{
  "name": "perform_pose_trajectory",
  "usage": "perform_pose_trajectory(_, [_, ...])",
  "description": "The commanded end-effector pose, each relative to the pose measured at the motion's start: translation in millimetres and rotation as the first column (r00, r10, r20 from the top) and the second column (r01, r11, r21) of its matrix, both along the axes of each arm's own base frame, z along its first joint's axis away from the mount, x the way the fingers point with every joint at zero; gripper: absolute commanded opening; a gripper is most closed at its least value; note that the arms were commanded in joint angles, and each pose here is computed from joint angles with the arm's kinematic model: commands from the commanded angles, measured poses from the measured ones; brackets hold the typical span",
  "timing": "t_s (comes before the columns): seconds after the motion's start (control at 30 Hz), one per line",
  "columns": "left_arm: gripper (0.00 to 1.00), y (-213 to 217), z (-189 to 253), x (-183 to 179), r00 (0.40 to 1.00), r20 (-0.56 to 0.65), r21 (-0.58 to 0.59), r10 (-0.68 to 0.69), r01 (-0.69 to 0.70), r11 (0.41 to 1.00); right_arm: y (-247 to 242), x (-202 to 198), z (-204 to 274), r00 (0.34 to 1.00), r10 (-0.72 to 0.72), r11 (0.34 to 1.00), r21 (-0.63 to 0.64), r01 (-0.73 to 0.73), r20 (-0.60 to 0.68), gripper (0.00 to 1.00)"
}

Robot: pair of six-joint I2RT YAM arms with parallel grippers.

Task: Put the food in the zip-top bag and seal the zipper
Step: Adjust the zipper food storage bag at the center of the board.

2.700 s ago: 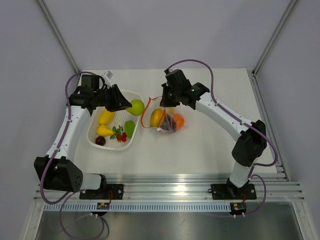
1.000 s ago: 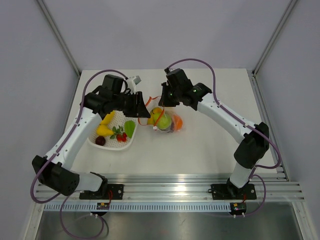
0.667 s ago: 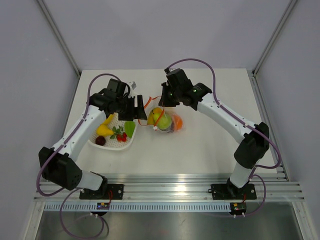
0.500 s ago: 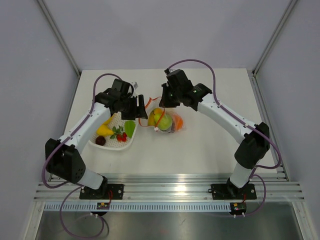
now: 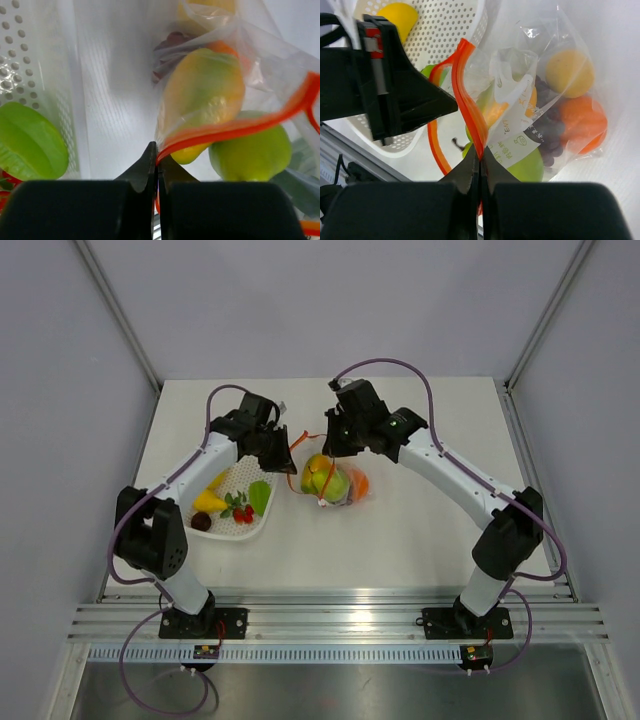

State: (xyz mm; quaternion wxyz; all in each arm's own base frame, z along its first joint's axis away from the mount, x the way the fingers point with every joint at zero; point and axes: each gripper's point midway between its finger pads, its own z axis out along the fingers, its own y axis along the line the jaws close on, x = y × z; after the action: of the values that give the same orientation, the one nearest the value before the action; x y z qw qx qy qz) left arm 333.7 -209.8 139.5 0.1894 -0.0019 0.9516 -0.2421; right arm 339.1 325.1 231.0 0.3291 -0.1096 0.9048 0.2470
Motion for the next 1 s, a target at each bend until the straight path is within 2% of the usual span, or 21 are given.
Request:
perform_pose_trajectory(0.0, [0.0, -27, 64, 21, 0.993, 0.121, -0.166, -0.017, 0.037, 0.985, -18, 17, 36, 0.995, -0.026, 1.0, 0.007, 0.025, 0.099, 0.0])
perform_pose_trajectory(0.13, [0.0, -55, 166, 30, 0.962, 0.269, -0.313, -0.043, 0.129, 0.941, -45, 38, 92, 0.971, -0.105, 0.993, -0.034, 0.115, 0.215, 0.01])
perform_pose_trajectory(0.23, [0.0, -65, 186, 27, 0.959, 0.278, -0.354, -0.052, 0.152, 0.923, -48, 38, 105, 0.963, -0.107, 0.993, -0.025, 0.117, 0.246, 0.02])
perform_pose_trajectory(0.3, [0.0, -69, 169, 29, 0.97, 0.234, -0.344, -0.065, 0.145, 0.928, -45, 40, 92, 0.968, -0.111, 0.992, -0.028, 0.12, 0.224, 0.02])
perform_pose_trajectory(0.4, [0.0, -71, 109, 32, 0.992, 0.094, -0.304, -0.079, 0.104, 0.947, -40, 50, 29, 0.986, -0.111, 0.987, -0.099, 0.124, 0.124, 0.01])
perform_pose_trajectory(0.47, [0.0, -74, 89, 29, 0.995, 0.029, -0.307, -0.098, 0.102, 0.946, -50, 67, -8, 0.985, -0.161, 0.971, -0.166, 0.17, 0.067, 0.0])
perform_pose_trajectory(0.57, [0.0, -75, 85, 28, 0.994, 0.017, -0.31, -0.105, 0.105, 0.945, -57, 74, 0, 0.982, -0.175, 0.968, -0.168, 0.185, 0.074, 0.0])
perform_pose_trajectory(0.73, [0.0, -75, 137, 28, 0.989, 0.108, -0.334, -0.105, 0.136, 0.933, -68, 80, 71, 0.962, -0.179, 0.974, -0.101, 0.203, 0.207, 0.04])
perform_pose_trajectory(0.83, [0.0, -75, 149, 23, 0.989, 0.12, -0.363, -0.088, 0.126, 0.923, -69, 82, 83, 0.957, -0.169, 0.975, -0.103, 0.197, 0.237, 0.11])
perform_pose_trajectory(0.87, [0.0, -77, 152, 23, 0.991, 0.116, -0.384, -0.074, 0.113, 0.916, -70, 83, 83, 0.956, -0.169, 0.974, -0.106, 0.199, 0.239, 0.16])
perform_pose_trajectory(0.93, [0.0, -76, 143, 22, 0.995, 0.089, -0.394, -0.051, 0.082, 0.915, -67, 80, 79, 0.963, -0.143, 0.98, -0.104, 0.171, 0.23, 0.38])
perform_pose_trajectory(0.97, [0.0, -78, 152, 24, 0.994, 0.107, -0.424, -0.025, 0.068, 0.903, -65, 74, 88, 0.961, -0.131, 0.985, -0.076, 0.153, 0.243, 0.48])
